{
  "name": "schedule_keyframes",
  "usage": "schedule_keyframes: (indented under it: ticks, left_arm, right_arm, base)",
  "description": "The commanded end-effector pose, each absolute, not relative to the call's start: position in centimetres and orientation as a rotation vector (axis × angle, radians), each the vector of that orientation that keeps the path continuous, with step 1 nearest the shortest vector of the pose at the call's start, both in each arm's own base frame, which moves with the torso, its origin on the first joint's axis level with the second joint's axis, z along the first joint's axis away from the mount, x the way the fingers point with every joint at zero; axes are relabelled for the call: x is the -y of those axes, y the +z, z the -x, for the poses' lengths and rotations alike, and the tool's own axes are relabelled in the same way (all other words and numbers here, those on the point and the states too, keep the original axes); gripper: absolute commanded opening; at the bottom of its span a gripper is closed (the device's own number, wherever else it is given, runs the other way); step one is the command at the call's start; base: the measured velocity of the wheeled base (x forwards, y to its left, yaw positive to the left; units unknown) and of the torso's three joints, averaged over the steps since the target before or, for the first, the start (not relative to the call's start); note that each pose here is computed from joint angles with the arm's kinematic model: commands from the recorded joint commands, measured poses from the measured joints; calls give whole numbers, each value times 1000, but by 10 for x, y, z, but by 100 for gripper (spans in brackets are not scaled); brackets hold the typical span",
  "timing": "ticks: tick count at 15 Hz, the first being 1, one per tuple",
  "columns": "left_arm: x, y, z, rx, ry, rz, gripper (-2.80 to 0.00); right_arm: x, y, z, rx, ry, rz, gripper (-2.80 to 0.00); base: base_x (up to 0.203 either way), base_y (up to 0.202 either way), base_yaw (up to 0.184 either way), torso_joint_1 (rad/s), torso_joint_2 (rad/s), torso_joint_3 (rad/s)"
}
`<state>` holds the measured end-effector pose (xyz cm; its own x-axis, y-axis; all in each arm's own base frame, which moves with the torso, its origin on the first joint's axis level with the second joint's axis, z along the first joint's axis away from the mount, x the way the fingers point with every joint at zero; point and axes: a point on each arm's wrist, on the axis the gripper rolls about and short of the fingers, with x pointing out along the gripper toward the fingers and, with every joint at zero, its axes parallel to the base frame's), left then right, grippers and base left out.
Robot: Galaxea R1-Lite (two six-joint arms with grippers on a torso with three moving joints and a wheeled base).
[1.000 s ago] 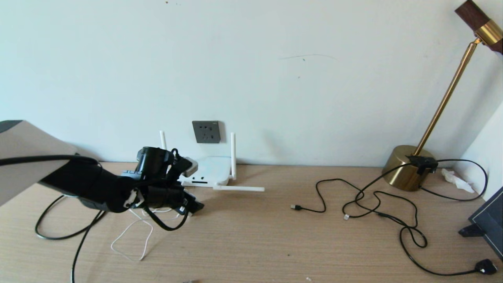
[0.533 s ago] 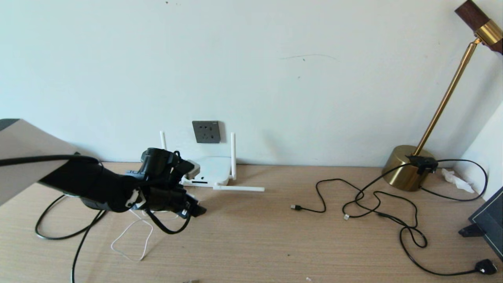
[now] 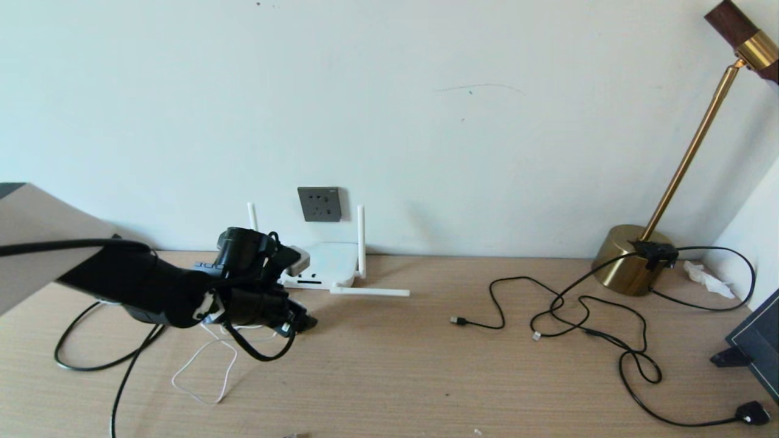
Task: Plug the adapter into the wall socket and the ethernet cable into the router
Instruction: Pick up plug
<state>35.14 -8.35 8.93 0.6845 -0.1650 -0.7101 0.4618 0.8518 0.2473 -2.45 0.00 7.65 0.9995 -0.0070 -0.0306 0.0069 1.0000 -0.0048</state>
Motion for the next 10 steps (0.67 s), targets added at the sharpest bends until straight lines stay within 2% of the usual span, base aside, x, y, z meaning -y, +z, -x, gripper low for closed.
schedule_keyframes:
  ticks: [1,6,10]
  left_arm:
    - [84,88,-352,-741,-365,-434,-280]
    - [83,84,-350,-757,-369,-434,-280]
    - [82,97,-347,-721,-362,-431,-280]
  right_arm:
    - [0,77,25,-31,-6,5,0]
    - [0,77,25,-31,-6,6,0]
    - [0,77,25,-31,-7,6,0]
  base:
    - [0,0,0,0,0,0]
    - [0,0,0,0,0,0]
    - [0,0,0,0,0,0]
